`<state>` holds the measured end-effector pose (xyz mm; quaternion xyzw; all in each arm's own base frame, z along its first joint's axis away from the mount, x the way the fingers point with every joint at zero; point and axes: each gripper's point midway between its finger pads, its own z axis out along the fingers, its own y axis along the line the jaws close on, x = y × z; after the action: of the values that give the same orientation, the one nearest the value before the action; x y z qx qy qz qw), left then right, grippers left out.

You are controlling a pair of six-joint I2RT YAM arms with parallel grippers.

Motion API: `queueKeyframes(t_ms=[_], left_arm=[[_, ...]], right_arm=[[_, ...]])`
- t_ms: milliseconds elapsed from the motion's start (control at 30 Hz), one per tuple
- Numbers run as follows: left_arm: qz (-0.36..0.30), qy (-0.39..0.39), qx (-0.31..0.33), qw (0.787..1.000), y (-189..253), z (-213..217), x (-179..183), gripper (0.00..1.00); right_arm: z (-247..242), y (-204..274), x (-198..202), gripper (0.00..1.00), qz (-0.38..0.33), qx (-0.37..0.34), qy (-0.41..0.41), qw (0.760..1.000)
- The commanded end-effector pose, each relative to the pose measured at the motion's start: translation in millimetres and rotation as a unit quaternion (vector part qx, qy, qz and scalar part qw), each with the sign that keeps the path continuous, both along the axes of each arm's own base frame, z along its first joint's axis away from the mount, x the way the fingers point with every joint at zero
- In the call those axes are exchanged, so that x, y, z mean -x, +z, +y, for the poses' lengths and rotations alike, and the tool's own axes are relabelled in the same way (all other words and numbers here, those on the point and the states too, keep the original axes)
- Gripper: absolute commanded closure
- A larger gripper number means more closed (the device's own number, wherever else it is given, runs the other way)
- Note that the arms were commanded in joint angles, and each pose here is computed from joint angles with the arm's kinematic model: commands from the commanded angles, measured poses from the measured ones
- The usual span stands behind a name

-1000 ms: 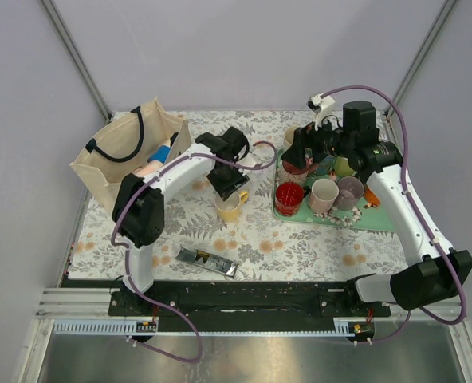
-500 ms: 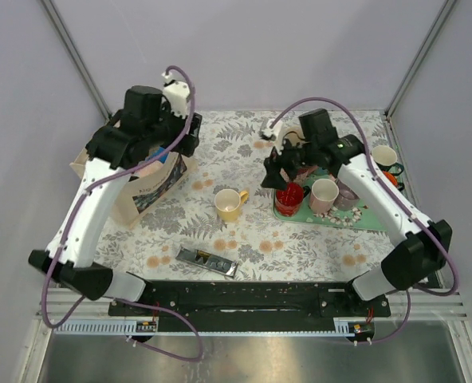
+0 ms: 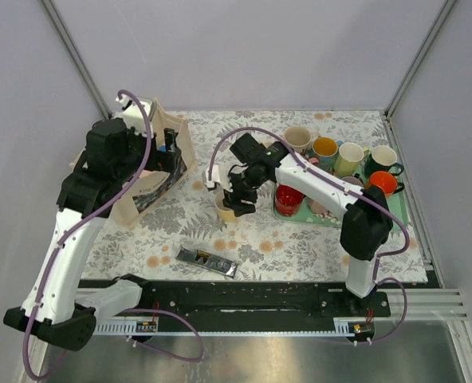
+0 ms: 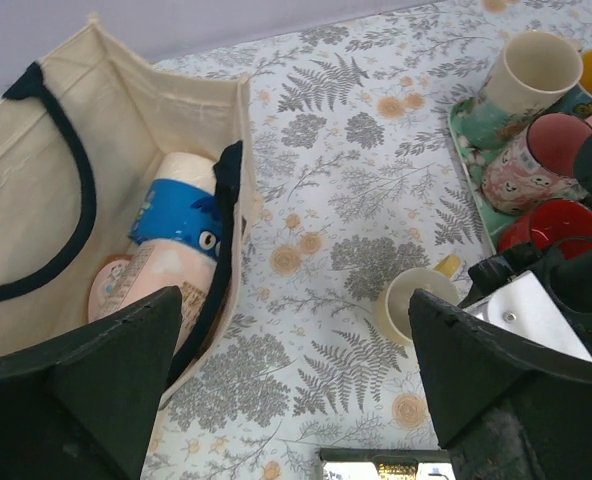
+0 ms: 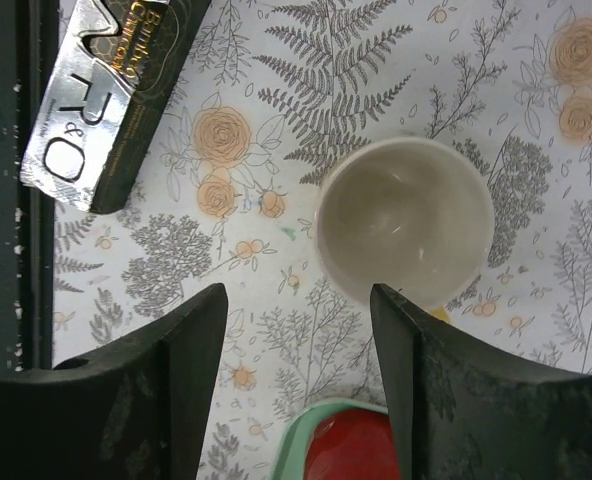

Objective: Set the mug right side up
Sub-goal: Pick up the cup at the center of the board, then place the cup on the tray.

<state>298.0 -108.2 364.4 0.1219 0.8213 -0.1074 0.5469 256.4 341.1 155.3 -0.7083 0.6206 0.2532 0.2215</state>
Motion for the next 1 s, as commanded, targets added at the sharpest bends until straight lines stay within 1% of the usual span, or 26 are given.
queueKeyframes(t_ms=[0, 133, 267, 300, 333, 367, 400, 500, 533, 667, 767, 900, 967], left_arm=[[-0.051, 0.037, 0.022, 0.998, 21, 20, 7, 0.01], [-0.053, 0.044, 0.028, 0.997, 23, 26, 11, 0.01], [-0.053, 0.05, 0.037, 0.997, 26, 29, 11, 0.02], [-0.05, 0.037, 0.042, 0.997, 26, 24, 11, 0.02], [-0.05, 0.036, 0.042, 0.997, 27, 24, 10, 0.02], [-0.051, 0.033, 0.043, 0.997, 28, 22, 10, 0.02], [-0.049, 0.033, 0.043, 0.997, 28, 22, 8, 0.02], [-0.051, 0.029, 0.042, 0.997, 32, 21, 5, 0.03], [-0.053, 0.029, 0.04, 0.997, 34, 21, 4, 0.03], [-0.061, 0.028, 0.03, 0.997, 41, 21, -4, 0.03], [-0.067, 0.027, 0.028, 0.997, 45, 19, -11, 0.03], [-0.068, 0.018, 0.029, 0.997, 47, 13, -23, 0.04], [-0.072, 0.011, 0.036, 0.997, 48, 8, -30, 0.04]], right_arm=[[10, -8, -9, 0.33, -0.052, 0.027, 0.056, 0.997], [16, -34, -7, 0.4, -0.053, 0.055, 0.076, 0.994], [17, -54, -5, 0.51, -0.055, 0.076, 0.09, 0.992], [18, -57, -4, 0.53, -0.059, 0.078, 0.089, 0.991], [20, -59, -5, 0.59, -0.065, 0.077, 0.087, 0.991], [22, -59, -7, 0.63, -0.075, 0.074, 0.084, 0.991], [25, -59, -8, 0.69, -0.081, 0.071, 0.078, 0.991], [32, -44, -16, 0.96, -0.097, 0.054, 0.056, 0.992], [33, -35, -18, 1.0, -0.105, 0.047, 0.052, 0.992], [28, 17, -15, 1.0, -0.142, 0.006, 0.044, 0.989], [17, 59, -6, 1.0, -0.153, -0.025, 0.032, 0.987], [-11, 113, 6, 1.0, -0.148, -0.063, 0.003, 0.987], [-32, 129, 8, 1.0, -0.163, -0.065, -0.021, 0.984]])
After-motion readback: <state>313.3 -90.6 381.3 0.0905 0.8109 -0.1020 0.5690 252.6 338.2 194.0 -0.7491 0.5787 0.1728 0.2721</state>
